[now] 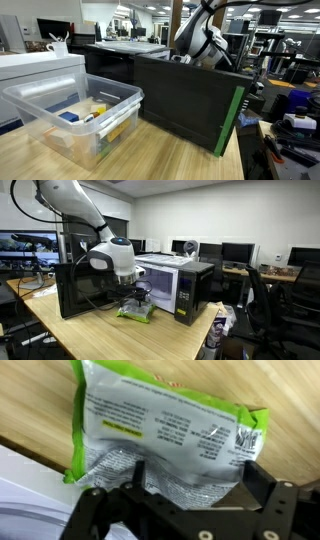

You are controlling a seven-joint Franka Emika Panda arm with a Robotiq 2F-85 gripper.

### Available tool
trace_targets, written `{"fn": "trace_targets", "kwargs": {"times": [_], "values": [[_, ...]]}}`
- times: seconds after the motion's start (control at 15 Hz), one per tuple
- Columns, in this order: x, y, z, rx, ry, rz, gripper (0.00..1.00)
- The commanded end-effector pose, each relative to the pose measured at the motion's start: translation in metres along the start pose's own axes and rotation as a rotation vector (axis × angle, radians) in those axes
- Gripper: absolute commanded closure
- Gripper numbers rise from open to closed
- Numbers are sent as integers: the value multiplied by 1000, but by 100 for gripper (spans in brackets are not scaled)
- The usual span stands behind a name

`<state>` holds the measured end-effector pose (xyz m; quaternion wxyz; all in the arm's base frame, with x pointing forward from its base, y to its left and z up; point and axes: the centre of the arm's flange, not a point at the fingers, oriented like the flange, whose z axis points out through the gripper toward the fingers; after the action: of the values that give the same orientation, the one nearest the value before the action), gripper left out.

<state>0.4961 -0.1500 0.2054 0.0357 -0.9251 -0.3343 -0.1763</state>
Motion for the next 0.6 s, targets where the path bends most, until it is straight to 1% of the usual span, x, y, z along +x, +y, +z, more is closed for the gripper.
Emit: {"fn": "trace_targets", "kwargs": {"times": [0.0, 0.13, 0.33, 0.53], "values": [[3, 1, 1, 12, -12, -11, 23], [3, 0, 2, 13, -13, -12, 30], [4, 2, 0, 10, -12, -14, 51], [7, 4, -2, 2, -7, -15, 69]]}}
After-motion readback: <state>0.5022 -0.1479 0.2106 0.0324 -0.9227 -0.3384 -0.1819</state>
